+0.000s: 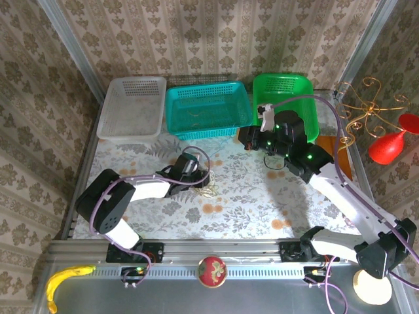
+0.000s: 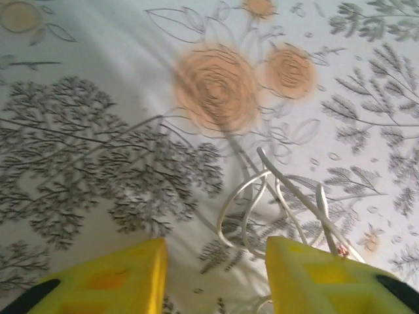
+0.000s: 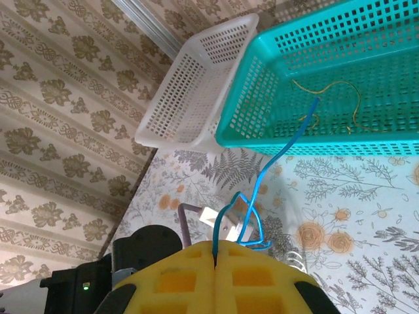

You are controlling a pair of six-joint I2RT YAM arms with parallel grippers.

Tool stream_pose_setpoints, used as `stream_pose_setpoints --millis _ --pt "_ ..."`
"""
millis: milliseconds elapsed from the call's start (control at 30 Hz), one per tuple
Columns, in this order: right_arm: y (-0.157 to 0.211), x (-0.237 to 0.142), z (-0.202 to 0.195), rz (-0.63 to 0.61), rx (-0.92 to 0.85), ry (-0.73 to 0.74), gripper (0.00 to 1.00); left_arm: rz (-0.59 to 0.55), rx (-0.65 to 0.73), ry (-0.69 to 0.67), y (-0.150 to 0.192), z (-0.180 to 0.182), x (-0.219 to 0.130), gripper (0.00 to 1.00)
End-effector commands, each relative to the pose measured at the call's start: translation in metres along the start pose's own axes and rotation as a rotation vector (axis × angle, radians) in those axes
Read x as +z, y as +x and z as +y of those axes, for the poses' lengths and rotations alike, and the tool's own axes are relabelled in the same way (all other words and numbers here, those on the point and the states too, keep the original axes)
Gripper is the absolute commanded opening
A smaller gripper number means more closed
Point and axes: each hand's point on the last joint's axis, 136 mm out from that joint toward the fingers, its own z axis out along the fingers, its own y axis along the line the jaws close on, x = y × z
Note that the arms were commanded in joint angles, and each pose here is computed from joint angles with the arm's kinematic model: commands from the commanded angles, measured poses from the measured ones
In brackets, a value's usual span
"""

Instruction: Untangle the cables

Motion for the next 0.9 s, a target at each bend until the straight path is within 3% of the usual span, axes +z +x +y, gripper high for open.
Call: stream_pose_setpoints --millis 0,133,333,633,867 --pt "0.004 -0.006 0.006 0.022 0.006 -0.034 0.00 0.036 0.009 0.084 0.006 -0.018 -0.015 0.62" --pt "0.006 -0.005 0.006 0.040 -0.006 -0.038 0.00 -0.001 0.037 0.128 -0.005 -0.031 -0.040 0.79" --pt "0.011 -0.006 0.004 0.069 -0.038 -0.027 0.00 -0.048 0.067 0.167 -0.013 -0.039 -0.079 0.92" --pt "0.020 -0.006 0.006 0.115 -0.061 -0.050 0.00 -0.171 0.131 0.244 -0.044 -0.062 -0.126 0.95" --pt "0.021 -0.006 0.007 0.123 -0.069 -0.054 0.00 -0.253 0.166 0.327 -0.077 -0.090 -0.134 0.94"
